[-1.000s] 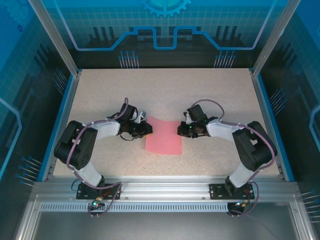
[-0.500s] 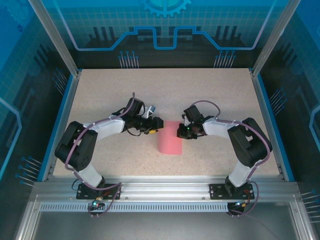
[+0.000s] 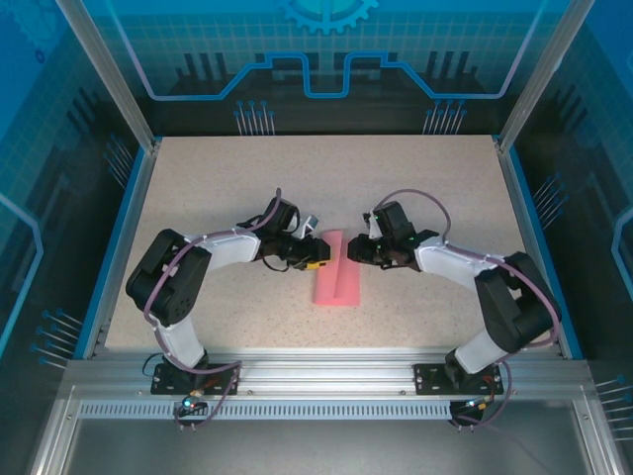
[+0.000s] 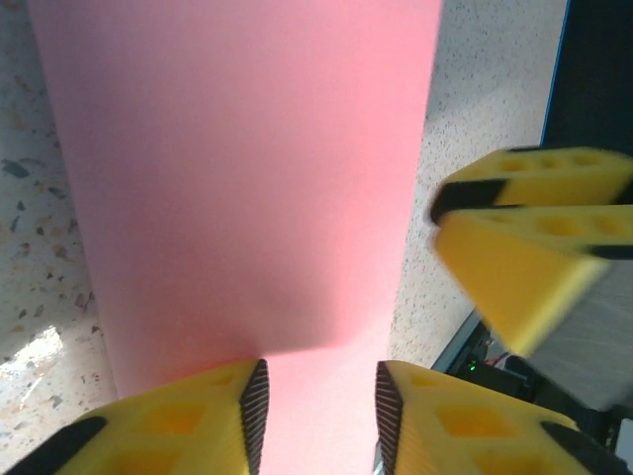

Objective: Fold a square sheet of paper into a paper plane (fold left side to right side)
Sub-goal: First fold in half a square sheet of paper at the center of the table.

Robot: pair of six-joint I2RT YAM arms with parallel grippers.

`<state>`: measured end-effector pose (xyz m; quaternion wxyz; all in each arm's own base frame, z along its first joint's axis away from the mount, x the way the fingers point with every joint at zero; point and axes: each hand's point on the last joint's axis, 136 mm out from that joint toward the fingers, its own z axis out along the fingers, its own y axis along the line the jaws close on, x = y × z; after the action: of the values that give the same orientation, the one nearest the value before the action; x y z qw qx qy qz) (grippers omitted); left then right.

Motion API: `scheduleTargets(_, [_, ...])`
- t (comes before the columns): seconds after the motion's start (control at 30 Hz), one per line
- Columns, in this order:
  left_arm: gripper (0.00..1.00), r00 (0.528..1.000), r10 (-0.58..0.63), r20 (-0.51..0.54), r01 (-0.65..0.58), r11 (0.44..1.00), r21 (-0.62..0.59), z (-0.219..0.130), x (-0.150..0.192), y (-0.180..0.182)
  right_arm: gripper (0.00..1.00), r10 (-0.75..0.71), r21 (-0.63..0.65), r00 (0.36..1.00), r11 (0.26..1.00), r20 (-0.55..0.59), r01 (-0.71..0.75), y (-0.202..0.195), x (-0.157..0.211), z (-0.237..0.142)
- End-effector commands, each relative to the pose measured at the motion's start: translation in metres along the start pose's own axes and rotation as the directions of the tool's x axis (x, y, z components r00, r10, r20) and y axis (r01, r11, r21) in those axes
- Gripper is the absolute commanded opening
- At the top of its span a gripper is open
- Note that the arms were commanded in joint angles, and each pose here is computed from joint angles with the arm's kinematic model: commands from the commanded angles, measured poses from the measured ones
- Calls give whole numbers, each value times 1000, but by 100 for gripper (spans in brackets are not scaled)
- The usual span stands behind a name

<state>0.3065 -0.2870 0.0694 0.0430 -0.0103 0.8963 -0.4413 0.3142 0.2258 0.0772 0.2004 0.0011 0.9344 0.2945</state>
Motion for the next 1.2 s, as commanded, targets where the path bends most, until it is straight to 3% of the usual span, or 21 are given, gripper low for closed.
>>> scheduleTargets(0.0, [29,1000,13,13,-13,1000,-8,3,-5,-2,31,-18,-65,999,998,26,20,9,-2,-13])
scheduleTargets(0.1, [19,1000,13,16,-13,1000,-17,3,-5,0,38,-9,-137,1000,991,30,13,22,1,-20])
scheduleTargets(0.27, [12,1000,11,17,-11,1000,-22,3,-5,1,49,45,-223,999,974,-3,-44,34,9,-20])
scheduleTargets(0.53, [11,1000,8,16,-8,1000,-25,4,-5,2,50,41,-247,997,967,-68,-57,43,19,-4])
scheduleTargets(0.7, [10,1000,9,14,-9,1000,-25,4,-5,2,40,56,-231,993,970,-106,-80,40,23,9])
scheduleTargets(0.93, [10,1000,17,17,-16,1000,-24,2,-4,-1,12,43,-208,991,976,-128,-69,38,25,16])
scheduleTargets(1.0, [13,1000,23,22,-22,999,-33,-1,-4,-2,6,36,-175,990,983,-134,-59,32,26,17])
scheduleTargets(1.17, [26,997,63,52,-57,993,-104,-17,-6,-1,4,26,-64,988,997,-155,-36,13,30,18])
